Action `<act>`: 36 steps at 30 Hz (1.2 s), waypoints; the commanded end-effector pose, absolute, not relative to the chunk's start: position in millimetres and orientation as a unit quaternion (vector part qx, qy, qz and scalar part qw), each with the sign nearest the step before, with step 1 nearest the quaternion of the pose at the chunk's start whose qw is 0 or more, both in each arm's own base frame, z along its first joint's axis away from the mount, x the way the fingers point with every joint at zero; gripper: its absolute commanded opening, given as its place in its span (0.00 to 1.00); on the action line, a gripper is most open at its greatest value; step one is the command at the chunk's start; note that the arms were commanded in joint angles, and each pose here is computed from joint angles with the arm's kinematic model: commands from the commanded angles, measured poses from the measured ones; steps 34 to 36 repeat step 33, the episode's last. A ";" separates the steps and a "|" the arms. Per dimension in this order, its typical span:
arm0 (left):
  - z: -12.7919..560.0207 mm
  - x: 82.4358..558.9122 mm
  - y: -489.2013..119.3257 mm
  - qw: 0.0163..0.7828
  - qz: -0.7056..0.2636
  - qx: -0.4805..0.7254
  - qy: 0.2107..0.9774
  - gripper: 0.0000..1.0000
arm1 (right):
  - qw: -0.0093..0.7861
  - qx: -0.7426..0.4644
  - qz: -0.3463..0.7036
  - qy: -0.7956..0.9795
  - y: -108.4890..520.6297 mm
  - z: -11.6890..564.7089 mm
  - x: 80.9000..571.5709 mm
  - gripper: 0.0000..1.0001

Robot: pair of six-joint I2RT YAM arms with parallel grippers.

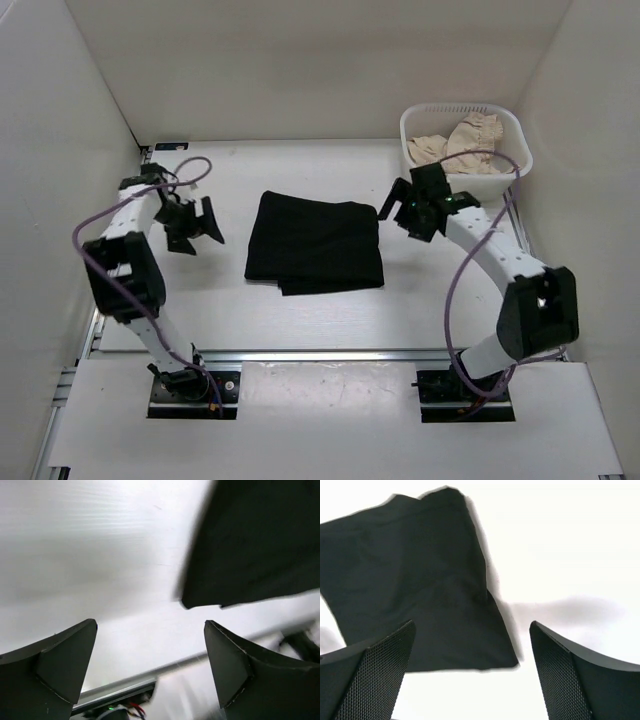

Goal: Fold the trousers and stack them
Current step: Fold the trousers

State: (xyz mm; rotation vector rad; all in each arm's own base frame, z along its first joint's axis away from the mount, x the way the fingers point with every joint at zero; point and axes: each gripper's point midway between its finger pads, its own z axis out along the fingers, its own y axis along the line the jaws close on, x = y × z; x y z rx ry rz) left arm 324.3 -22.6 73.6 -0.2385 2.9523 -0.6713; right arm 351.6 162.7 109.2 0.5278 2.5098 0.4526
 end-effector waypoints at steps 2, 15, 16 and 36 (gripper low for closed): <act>148.3 323.3 46.6 0.209 -0.078 -0.104 0.969 1.00 | 0.255 0.112 0.046 0.959 104.0 165.2 302.3 0.99; 229.9 259.5 129.5 0.357 0.166 -0.191 0.899 1.00 | 0.299 0.157 -0.104 0.935 4.7 204.6 199.9 0.99; 229.2 257.2 128.8 0.357 0.167 -0.191 0.899 1.00 | 0.293 0.156 -0.112 0.936 2.1 201.6 196.9 0.99; 250.8 248.3 123.0 0.380 0.162 -0.190 0.891 1.00 | 0.325 0.150 -0.106 0.928 -2.1 208.1 193.3 0.99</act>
